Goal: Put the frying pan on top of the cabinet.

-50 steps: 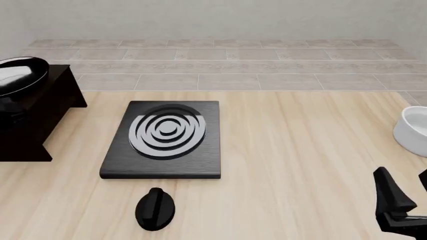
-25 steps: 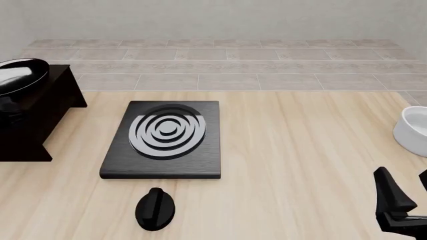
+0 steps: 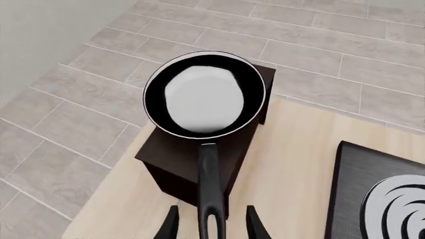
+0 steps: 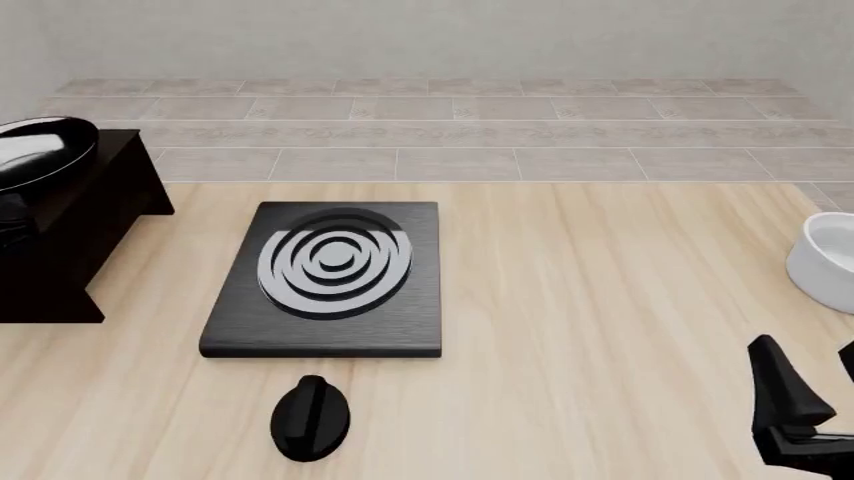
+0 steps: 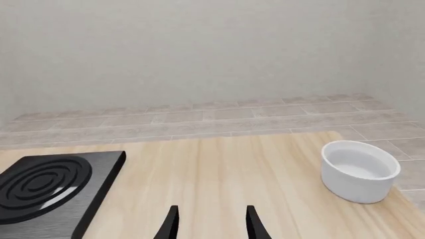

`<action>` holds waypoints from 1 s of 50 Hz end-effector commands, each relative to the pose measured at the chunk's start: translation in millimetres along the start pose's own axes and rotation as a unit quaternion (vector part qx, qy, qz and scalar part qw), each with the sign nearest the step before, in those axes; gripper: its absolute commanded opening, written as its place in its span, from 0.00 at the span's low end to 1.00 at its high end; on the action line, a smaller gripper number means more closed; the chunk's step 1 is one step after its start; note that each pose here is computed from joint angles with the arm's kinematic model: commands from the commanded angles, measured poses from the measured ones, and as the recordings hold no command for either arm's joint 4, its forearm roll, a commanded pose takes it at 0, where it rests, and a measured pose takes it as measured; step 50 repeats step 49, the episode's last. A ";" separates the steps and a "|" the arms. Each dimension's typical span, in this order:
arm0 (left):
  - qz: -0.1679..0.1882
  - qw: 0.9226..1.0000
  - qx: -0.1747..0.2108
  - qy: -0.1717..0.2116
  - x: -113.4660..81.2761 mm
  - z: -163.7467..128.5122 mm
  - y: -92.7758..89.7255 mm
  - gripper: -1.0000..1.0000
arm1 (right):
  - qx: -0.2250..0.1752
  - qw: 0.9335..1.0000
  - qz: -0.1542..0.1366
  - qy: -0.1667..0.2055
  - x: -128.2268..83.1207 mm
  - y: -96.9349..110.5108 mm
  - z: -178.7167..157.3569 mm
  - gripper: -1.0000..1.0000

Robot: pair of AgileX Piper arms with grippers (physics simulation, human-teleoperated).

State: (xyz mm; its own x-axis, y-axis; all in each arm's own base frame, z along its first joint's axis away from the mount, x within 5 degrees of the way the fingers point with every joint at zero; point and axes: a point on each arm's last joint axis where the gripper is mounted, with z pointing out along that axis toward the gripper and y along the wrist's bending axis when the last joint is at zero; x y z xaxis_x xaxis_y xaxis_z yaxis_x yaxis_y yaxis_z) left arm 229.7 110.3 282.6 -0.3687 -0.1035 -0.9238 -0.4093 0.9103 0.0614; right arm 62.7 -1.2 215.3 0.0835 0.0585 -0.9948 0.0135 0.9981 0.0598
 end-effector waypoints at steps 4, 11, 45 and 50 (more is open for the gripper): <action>0.006 1.000 0.002 -0.001 1.3 -15.1 -1.3 1.00 | 0.000 1.000 0.001 -0.001 -0.5 0.0 0.4 1.00; 0.008 1.000 0.002 -0.003 -0.3 -24.5 -1.2 1.00 | 0.000 1.000 0.001 -0.002 -0.5 0.0 0.2 1.00; 0.009 1.000 0.008 -0.010 16.8 -80.6 -4.4 1.00 | 0.001 1.000 0.004 -0.005 0.2 -0.1 -3.8 1.00; 0.007 1.000 0.011 -0.007 24.8 -87.9 -5.9 1.00 | 0.001 1.000 0.004 -0.005 0.1 -0.1 -3.5 1.00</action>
